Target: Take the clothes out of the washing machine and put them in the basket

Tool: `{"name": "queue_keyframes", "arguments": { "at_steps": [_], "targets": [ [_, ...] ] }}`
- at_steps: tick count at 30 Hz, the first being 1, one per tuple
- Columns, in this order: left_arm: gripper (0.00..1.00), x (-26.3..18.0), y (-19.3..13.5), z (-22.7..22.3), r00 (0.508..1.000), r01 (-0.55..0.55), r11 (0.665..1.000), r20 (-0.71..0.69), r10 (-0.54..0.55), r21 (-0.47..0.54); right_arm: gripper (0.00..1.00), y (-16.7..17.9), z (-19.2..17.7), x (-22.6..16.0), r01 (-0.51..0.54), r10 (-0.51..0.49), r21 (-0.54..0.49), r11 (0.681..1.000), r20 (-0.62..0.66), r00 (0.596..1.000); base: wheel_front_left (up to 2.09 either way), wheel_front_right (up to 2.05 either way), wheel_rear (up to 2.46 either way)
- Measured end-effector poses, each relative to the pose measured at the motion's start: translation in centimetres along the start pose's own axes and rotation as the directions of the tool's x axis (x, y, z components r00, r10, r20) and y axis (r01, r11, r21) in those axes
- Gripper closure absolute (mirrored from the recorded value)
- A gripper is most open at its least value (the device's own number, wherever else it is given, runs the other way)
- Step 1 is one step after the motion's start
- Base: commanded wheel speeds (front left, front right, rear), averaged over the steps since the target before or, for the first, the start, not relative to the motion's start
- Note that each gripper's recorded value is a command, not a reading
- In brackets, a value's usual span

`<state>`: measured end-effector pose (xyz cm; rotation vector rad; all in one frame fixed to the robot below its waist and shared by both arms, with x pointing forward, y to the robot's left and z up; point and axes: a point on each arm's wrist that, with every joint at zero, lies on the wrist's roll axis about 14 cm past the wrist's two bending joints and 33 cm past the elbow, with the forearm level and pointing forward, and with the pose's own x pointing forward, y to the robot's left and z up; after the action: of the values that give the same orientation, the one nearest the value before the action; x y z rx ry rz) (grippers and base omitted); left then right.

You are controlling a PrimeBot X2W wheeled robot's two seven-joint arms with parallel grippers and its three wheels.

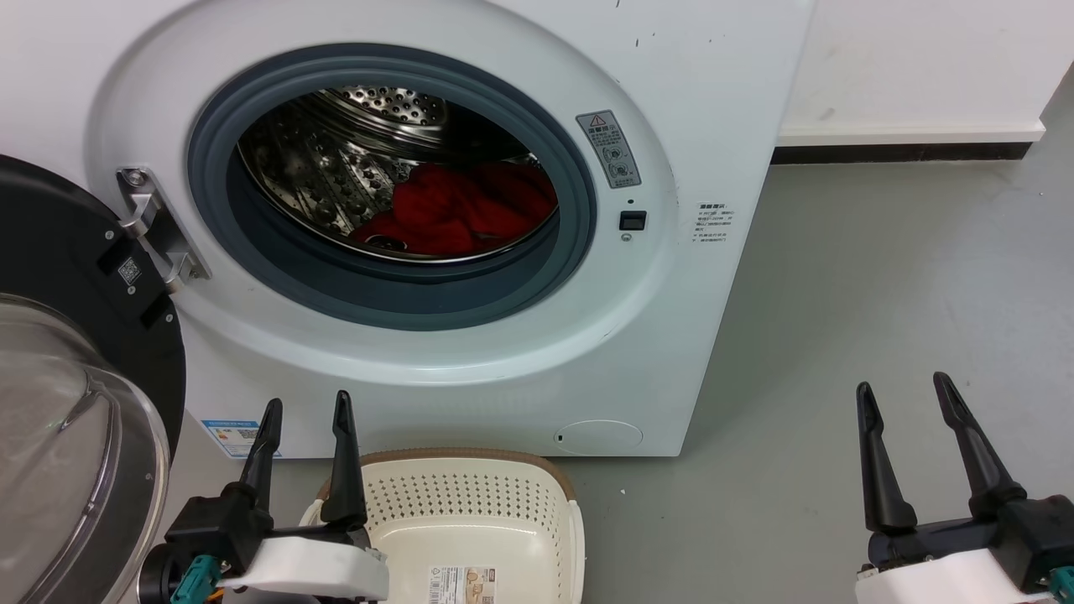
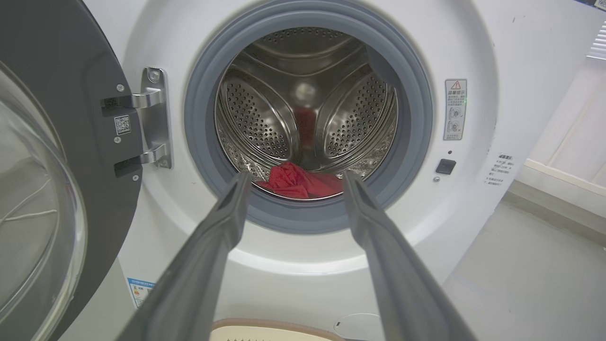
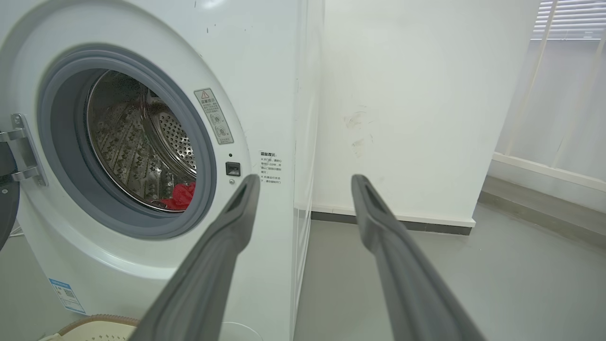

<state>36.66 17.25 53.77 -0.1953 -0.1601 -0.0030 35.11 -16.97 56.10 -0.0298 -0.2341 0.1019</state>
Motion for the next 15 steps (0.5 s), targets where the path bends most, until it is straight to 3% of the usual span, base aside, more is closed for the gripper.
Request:
{"name": "queue_keyframes", "arguments": {
  "at_steps": [15],
  "targets": [
    [0.0,-0.63,-0.63,0.25,0.999,0.027,0.995,0.021,-0.029,0.096,0.0,0.38,0.71,-0.54,-0.02,0.022,-0.085,0.996,0.025,0.999,0.0,0.0,0.0]
  ]
}}
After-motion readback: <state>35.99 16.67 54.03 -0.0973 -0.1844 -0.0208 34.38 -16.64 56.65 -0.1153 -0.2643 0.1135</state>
